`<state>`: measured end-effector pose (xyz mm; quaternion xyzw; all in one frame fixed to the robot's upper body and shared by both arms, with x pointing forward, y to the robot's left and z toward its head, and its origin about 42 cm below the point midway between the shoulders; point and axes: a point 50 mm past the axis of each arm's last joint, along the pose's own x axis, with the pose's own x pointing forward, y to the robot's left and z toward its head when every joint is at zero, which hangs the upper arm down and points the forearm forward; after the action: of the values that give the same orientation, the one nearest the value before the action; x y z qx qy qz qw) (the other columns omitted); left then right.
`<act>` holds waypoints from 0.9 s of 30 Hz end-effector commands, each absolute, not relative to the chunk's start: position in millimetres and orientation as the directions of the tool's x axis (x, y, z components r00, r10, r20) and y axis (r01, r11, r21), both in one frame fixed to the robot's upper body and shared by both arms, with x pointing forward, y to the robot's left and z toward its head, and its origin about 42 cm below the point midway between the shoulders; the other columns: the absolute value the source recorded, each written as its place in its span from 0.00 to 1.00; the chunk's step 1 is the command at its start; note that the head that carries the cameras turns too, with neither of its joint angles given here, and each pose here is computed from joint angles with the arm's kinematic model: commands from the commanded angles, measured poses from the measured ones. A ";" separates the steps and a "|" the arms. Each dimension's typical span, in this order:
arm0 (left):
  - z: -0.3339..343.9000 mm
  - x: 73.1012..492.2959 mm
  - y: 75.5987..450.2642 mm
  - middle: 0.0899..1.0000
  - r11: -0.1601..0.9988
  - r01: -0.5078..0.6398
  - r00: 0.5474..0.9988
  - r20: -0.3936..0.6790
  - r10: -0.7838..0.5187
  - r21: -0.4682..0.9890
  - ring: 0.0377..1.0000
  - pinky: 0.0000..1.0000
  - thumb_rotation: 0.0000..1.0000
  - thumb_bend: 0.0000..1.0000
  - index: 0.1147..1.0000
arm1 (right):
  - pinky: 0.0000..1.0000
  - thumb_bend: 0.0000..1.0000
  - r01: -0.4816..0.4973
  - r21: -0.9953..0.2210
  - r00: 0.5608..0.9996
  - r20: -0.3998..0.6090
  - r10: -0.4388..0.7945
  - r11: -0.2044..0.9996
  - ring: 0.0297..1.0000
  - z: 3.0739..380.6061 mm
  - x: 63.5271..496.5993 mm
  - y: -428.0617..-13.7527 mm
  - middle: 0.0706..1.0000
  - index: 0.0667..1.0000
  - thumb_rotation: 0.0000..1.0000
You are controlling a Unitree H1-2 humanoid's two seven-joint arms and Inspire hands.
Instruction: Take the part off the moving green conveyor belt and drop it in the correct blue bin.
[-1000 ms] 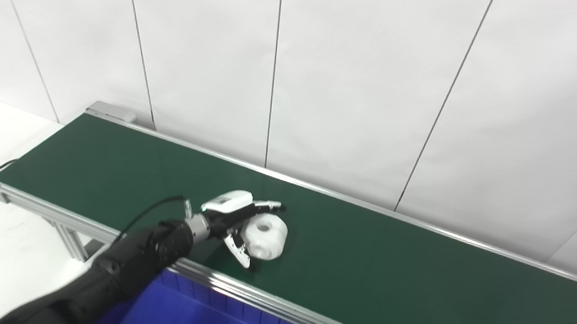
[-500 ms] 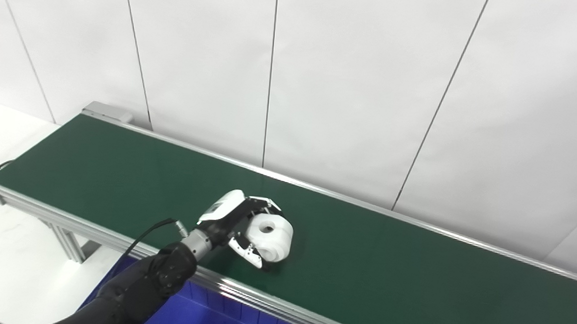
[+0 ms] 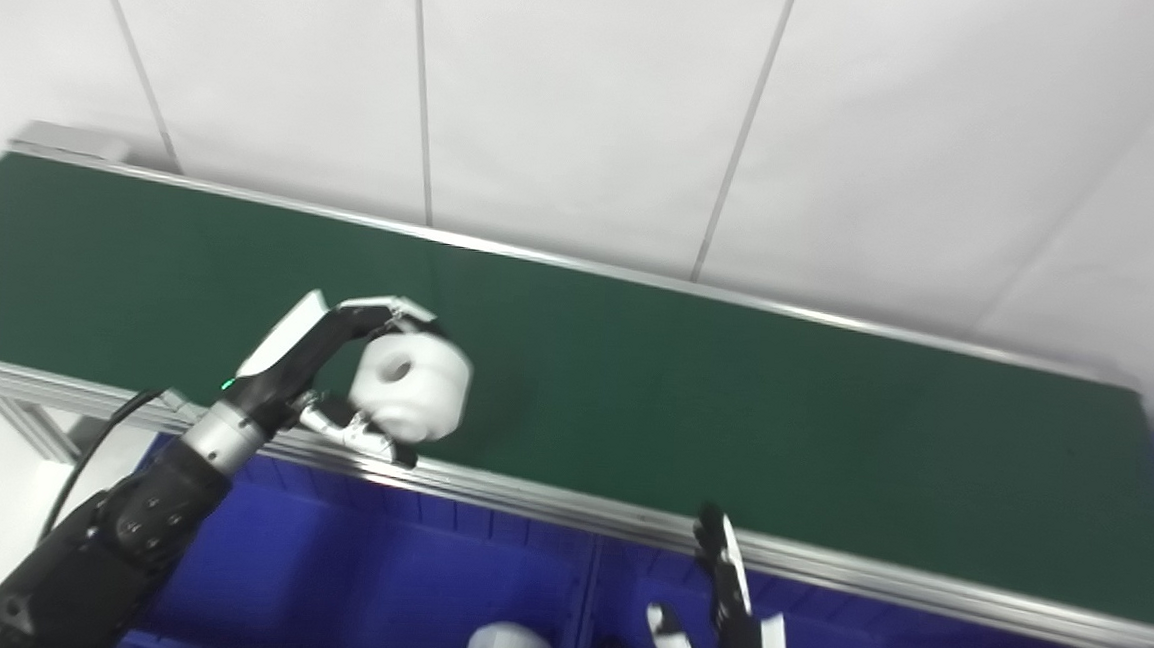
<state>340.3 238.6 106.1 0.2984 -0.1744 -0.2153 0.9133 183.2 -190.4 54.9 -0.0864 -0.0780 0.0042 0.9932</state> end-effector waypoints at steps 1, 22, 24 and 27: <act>116.3 336.4 236.2 0.45 0.717 0.294 0.816 0.226 -0.533 0.631 0.37 0.40 0.00 0.49 0.49 | 0.93 0.74 0.006 -0.169 0.975 0.219 0.031 0.986 0.95 69.2 186.3 -185.5 0.96 0.97 0.89; 70.9 316.0 215.1 0.44 0.288 0.568 0.652 -0.208 -0.729 0.771 0.37 0.44 0.00 0.49 0.49 | 0.90 0.73 -0.013 -0.190 0.977 0.207 0.053 0.982 0.95 78.2 190.4 -181.3 0.98 0.98 0.89; 66.6 317.7 211.8 0.46 0.269 0.571 0.659 -0.238 -0.713 0.776 0.37 0.45 0.00 0.49 0.48 | 0.89 0.73 -0.013 -0.187 0.977 0.209 0.053 0.982 0.95 78.7 189.6 -181.9 0.98 0.98 0.89; 62.4 319.4 208.7 0.44 0.229 0.581 0.677 -0.308 -0.668 0.781 0.53 0.52 0.00 0.51 0.47 | 0.89 0.74 -0.017 -0.175 0.977 0.208 0.054 0.984 0.95 78.6 188.6 -182.2 0.98 0.98 0.88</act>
<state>305.5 213.6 49.2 0.4576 -0.0375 -0.4093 0.7885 187.6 -183.4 68.4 -0.0966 -0.0851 0.0208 0.9915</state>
